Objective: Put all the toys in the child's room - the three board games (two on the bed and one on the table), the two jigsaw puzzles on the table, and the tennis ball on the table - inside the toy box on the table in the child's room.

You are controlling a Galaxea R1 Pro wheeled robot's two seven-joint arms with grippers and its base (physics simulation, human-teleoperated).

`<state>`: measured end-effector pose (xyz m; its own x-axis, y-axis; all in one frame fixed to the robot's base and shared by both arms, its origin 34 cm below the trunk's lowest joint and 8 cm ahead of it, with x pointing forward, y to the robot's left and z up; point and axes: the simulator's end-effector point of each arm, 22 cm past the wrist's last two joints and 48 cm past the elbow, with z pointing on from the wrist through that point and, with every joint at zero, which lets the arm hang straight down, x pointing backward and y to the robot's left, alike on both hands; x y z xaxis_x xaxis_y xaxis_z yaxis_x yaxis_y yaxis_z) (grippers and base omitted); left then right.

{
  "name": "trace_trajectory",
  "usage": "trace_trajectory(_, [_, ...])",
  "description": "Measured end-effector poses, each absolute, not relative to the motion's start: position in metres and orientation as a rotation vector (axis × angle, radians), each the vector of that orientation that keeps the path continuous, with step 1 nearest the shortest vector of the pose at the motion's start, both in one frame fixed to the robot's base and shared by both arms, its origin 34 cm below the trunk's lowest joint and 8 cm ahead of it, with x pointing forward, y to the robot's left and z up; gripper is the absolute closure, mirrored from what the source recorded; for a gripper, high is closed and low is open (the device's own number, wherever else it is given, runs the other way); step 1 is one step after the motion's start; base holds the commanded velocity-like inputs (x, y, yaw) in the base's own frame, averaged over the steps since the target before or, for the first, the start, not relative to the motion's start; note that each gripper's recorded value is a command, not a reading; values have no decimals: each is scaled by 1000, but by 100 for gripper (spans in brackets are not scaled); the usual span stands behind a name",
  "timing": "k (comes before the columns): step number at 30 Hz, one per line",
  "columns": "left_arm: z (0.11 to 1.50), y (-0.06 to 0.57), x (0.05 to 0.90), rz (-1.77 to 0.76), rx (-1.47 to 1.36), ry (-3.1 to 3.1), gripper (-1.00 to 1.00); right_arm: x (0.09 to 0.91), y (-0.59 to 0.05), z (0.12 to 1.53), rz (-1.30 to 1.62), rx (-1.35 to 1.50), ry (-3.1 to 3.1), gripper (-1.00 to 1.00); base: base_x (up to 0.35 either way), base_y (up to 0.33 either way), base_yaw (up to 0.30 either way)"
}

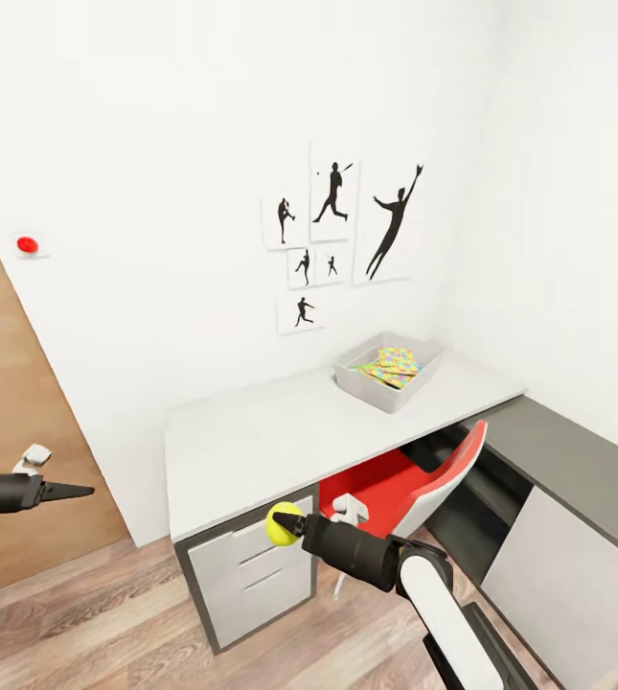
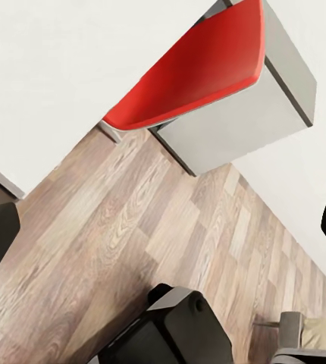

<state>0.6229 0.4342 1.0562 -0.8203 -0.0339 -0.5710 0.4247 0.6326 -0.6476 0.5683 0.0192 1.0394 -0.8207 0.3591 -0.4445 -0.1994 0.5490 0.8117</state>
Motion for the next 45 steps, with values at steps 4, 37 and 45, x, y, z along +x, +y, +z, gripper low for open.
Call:
trace_trajectory(4, [1056,434,623,-1109,305,2308,-100,569,19,1040,1256,128,2204,100,0,0,-10])
trace_trajectory(37, [1231,337,684,-1237,484,2064,-100,664,-49,1116,1019,164,2124,100,0,0,0])
trace_trajectory(45, [1233,336,685,-1237,490,2057,-100,674,-55,1127,990,155,2102,100,0,0,0])
